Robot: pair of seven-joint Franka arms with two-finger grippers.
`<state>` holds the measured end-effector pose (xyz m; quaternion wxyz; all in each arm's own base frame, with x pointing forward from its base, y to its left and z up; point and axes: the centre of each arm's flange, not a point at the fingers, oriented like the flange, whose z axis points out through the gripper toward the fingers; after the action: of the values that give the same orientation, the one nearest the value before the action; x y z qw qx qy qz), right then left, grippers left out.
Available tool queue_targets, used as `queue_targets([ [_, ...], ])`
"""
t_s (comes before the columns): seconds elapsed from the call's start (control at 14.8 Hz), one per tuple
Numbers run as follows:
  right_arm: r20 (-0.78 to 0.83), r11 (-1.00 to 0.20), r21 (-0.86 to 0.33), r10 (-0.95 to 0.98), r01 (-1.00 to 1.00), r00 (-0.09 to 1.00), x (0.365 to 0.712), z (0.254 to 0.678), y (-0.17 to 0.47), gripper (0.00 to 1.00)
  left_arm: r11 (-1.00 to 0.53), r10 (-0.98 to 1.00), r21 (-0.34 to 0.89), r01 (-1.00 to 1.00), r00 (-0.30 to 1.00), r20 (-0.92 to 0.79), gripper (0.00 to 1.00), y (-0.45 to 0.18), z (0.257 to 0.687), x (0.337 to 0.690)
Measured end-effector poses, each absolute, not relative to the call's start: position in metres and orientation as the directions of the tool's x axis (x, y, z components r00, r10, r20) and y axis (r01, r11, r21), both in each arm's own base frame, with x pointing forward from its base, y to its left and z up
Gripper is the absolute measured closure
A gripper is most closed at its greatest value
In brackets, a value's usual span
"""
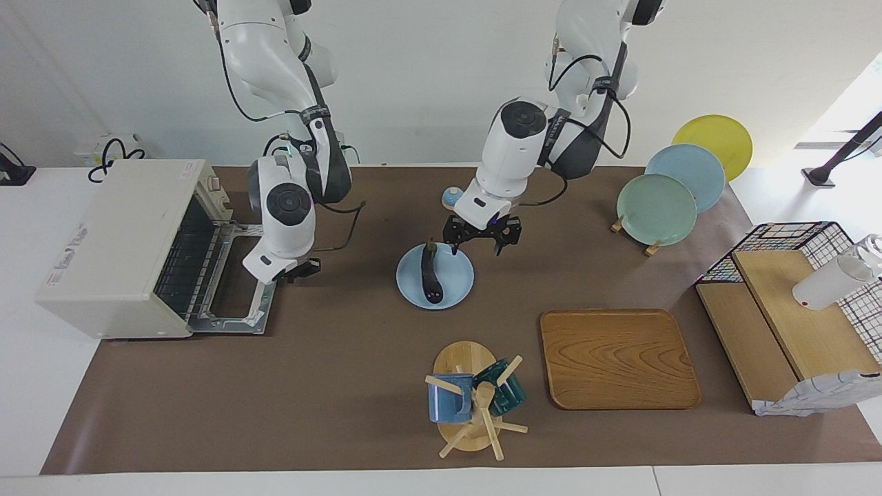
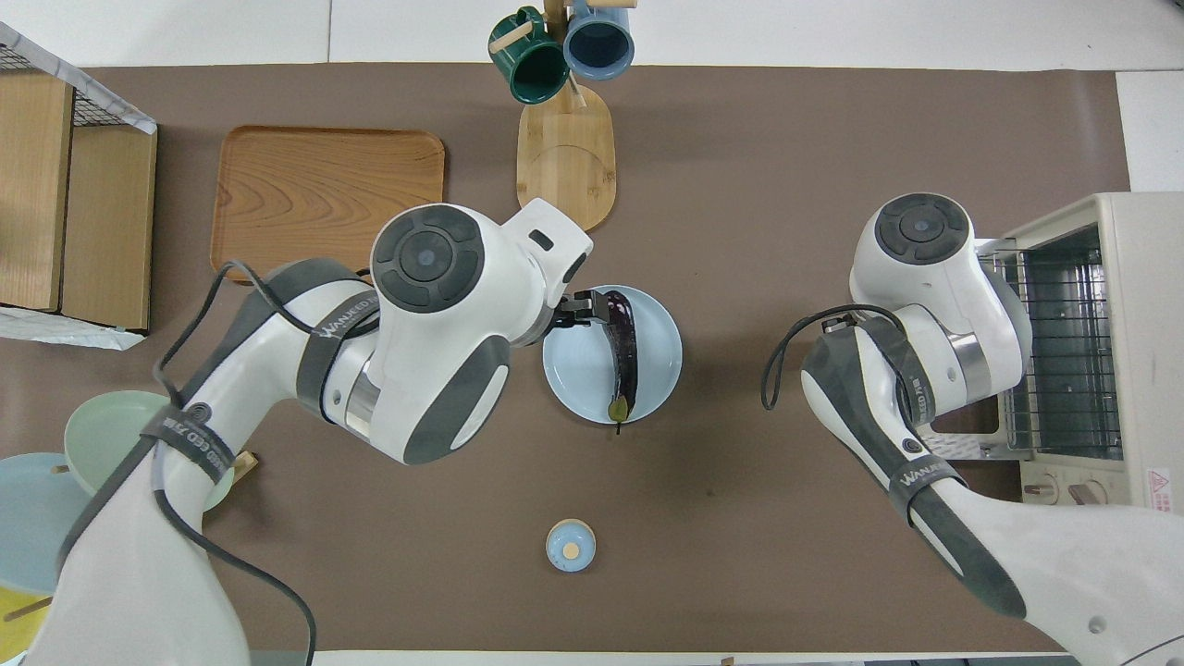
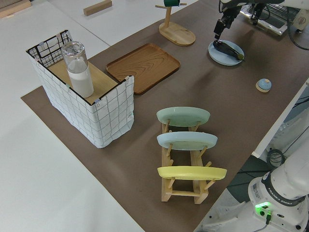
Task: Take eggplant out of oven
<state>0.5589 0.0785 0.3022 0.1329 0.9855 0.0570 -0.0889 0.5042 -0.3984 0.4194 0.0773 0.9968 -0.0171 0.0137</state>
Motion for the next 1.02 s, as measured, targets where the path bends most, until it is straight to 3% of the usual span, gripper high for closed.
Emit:
queue_targets([
  [0.61,-0.21,-0.933,0.269,0.187,0.241,0.96,0.554,0.298,0.06,0.99,-0.981,-0.045,0.185,-0.05,0.998,0.032,0.0,-0.455,0.339,0.491],
  [0.81,-0.255,-0.919,0.267,0.222,0.289,0.941,0.563,0.334,0.058,0.99,-0.981,-0.053,0.184,-0.056,0.998,0.025,0.0,-0.466,0.321,0.482],
  [1.02,-0.274,-0.918,0.259,0.228,0.3,0.934,0.566,0.402,0.026,0.99,-0.981,-0.064,0.18,-0.067,0.998,0.02,0.0,-0.473,0.312,0.472],
])
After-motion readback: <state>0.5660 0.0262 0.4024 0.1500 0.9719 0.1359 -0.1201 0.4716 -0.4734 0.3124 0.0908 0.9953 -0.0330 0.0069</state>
